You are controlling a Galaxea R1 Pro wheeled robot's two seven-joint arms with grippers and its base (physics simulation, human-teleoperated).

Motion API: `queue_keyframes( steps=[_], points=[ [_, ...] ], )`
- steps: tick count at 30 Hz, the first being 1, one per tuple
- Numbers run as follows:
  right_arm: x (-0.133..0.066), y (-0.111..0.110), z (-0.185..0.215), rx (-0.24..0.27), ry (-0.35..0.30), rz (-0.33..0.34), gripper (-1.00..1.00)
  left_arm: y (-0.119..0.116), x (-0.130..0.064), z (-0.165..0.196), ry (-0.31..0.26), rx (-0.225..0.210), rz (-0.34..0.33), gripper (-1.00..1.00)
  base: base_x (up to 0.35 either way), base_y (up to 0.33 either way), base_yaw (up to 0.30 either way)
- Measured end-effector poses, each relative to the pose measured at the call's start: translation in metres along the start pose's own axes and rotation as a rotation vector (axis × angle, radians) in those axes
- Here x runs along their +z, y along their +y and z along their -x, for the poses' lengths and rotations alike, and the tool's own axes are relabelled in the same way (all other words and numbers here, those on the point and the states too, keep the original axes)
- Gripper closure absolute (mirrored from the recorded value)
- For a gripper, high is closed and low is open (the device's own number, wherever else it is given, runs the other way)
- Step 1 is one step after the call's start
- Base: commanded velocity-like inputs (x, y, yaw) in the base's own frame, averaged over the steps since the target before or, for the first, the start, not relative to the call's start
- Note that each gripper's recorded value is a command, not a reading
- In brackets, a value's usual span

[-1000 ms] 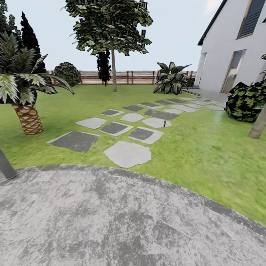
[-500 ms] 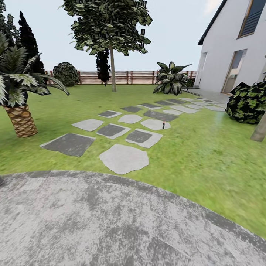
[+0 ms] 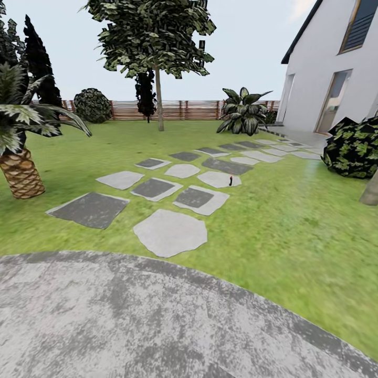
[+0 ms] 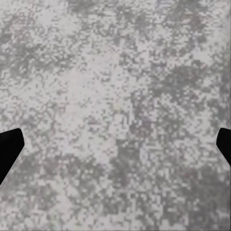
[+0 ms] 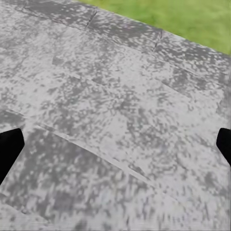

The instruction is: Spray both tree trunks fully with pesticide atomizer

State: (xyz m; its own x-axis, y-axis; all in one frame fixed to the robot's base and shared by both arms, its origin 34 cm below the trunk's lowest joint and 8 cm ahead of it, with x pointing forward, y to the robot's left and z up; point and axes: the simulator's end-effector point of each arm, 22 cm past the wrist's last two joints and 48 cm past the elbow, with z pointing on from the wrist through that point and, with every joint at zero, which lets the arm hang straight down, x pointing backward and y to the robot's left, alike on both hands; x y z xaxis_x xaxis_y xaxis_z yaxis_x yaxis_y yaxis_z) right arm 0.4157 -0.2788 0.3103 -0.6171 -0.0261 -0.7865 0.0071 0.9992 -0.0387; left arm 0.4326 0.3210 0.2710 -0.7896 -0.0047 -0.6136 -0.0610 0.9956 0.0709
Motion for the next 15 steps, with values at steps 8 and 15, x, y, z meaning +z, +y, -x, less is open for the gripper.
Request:
queue_keyframes(
  steps=[8,15],
  points=[
    [0.0,0.0,0.0,0.0,0.0,0.0,-1.0,0.0001,0.0,-0.0001,0.001,0.001,0.001,-1.0,0.287,-0.145,0.0],
    [0.0,0.0,0.0,0.0,0.0,0.0,-1.0,0.0002,0.0,-0.0002,0.001,0.001,0.001,-1.0,0.287,-0.145,0.0]
  ],
)
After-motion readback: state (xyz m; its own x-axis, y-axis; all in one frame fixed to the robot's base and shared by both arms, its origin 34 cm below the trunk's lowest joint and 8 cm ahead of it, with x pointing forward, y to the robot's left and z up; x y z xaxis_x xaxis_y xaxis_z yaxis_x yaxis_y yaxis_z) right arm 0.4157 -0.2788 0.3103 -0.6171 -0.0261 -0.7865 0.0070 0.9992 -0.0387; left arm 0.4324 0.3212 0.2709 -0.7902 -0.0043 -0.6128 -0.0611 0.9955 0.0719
